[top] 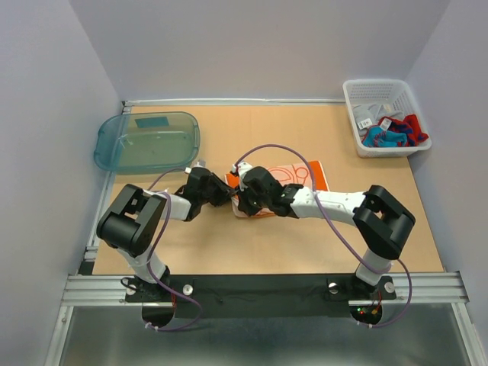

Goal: Fold and stack the towels
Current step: Neatly place the folded towel into the bin

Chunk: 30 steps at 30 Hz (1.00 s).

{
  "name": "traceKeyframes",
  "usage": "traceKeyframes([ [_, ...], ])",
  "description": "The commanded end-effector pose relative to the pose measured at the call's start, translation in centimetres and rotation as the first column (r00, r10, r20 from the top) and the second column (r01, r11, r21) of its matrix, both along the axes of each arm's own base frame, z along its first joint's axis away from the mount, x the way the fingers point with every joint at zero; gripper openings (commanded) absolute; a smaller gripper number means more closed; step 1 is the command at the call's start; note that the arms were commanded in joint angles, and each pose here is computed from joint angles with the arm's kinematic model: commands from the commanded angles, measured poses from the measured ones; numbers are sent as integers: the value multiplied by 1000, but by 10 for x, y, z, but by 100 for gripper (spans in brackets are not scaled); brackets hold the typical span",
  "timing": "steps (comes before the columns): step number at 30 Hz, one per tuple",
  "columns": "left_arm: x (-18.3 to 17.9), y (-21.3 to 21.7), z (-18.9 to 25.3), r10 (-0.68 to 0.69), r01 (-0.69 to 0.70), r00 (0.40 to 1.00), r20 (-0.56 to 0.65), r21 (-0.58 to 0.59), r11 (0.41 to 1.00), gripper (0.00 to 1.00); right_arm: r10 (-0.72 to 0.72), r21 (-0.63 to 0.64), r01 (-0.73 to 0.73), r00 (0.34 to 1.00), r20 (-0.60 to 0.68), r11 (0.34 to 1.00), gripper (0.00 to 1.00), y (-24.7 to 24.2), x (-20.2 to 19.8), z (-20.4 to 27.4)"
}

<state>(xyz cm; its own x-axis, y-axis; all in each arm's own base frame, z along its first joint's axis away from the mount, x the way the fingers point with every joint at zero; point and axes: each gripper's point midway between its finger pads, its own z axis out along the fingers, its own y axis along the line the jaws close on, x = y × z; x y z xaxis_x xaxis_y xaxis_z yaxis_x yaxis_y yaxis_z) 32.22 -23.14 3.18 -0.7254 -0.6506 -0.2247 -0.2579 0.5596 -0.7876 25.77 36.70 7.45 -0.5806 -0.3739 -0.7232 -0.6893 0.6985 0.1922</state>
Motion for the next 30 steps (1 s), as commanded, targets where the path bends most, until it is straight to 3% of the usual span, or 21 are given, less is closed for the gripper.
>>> traceKeyframes([
  [1,1,2,1,-21,19,999,28,50,999,15,-17,71,15,999,40,997,7,8,8,22],
  [2,2,2,3,-25,23,999,37,53,998,11,-20,73,17,999,47,997,16,8,8,25],
  [3,4,2,7,-34,31,998,49,65,997,6,-22,74,18,998,51,997,35,7,9,26],
  [4,6,3,11,-48,42,997,61,90,995,1,-52,69,47,996,72,997,44,1,12,30],
  [6,11,6,15,-56,46,995,77,134,990,0,-79,65,73,992,94,995,66,-7,14,34],
  [12,37,22,42,-95,50,988,125,323,945,0,-201,30,199,968,150,980,100,-52,13,47],
  [18,75,48,91,-101,13,981,166,464,886,0,-251,37,248,958,140,968,100,-85,-6,58],
  [23,121,88,143,-67,-77,975,211,604,793,0,-255,32,253,960,115,967,100,-108,-26,60],
  [30,168,143,201,-17,-164,969,245,698,698,0,-231,-12,233,966,114,972,100,-122,-38,58],
])
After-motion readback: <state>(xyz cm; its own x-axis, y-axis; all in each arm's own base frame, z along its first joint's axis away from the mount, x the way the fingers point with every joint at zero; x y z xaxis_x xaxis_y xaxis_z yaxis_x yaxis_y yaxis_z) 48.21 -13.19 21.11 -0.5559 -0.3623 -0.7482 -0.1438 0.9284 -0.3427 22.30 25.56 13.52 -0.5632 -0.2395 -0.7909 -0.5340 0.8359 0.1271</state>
